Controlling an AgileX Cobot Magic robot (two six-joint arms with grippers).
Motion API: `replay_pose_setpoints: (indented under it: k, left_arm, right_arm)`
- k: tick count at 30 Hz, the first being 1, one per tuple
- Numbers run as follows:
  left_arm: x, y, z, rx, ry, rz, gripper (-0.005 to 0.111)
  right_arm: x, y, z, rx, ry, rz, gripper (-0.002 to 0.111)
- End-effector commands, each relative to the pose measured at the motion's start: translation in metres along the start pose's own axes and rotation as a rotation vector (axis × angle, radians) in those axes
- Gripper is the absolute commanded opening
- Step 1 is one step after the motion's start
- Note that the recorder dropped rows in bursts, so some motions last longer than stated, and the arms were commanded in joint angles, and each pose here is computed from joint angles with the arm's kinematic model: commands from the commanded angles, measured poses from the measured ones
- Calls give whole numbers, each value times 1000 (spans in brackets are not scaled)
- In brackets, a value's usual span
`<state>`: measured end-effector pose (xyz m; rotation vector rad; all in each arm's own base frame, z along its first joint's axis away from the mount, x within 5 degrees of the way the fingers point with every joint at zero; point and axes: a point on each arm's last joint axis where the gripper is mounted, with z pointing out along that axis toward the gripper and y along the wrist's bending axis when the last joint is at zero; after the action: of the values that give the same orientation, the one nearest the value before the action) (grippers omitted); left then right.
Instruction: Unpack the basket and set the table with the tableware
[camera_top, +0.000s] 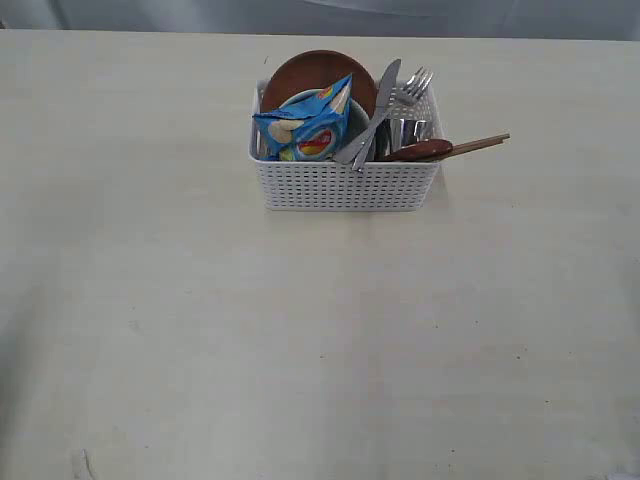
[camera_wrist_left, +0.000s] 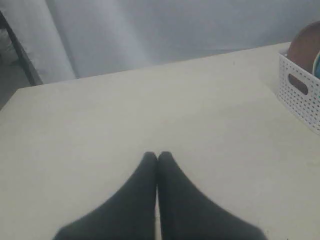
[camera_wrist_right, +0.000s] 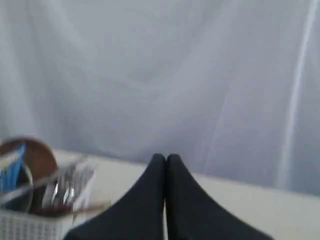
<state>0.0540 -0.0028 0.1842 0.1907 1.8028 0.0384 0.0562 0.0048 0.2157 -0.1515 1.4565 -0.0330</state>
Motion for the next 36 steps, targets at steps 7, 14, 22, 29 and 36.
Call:
replay_pose_setpoints:
  k: [7,14,22,29,36]
  left_arm:
    - [0,0,0,6,-12,-4,0]
    - [0,0,0,6,-12,-4,0]
    - [0,0,0,6,-12,-4,0]
    - [0,0,0,6,-12,-4,0]
    - [0,0,0,6,-12,-4,0]
  right_arm:
    - [-40,0,-10,-130,-457,542,-1]
    - [-75,-11,49,40,172,542,49]
    - [-100,9,151,-84,801,256,52]
    - [-84,58,214,-329,1002,292,52]
    - [-43,106,247,-454,1100,334,52]
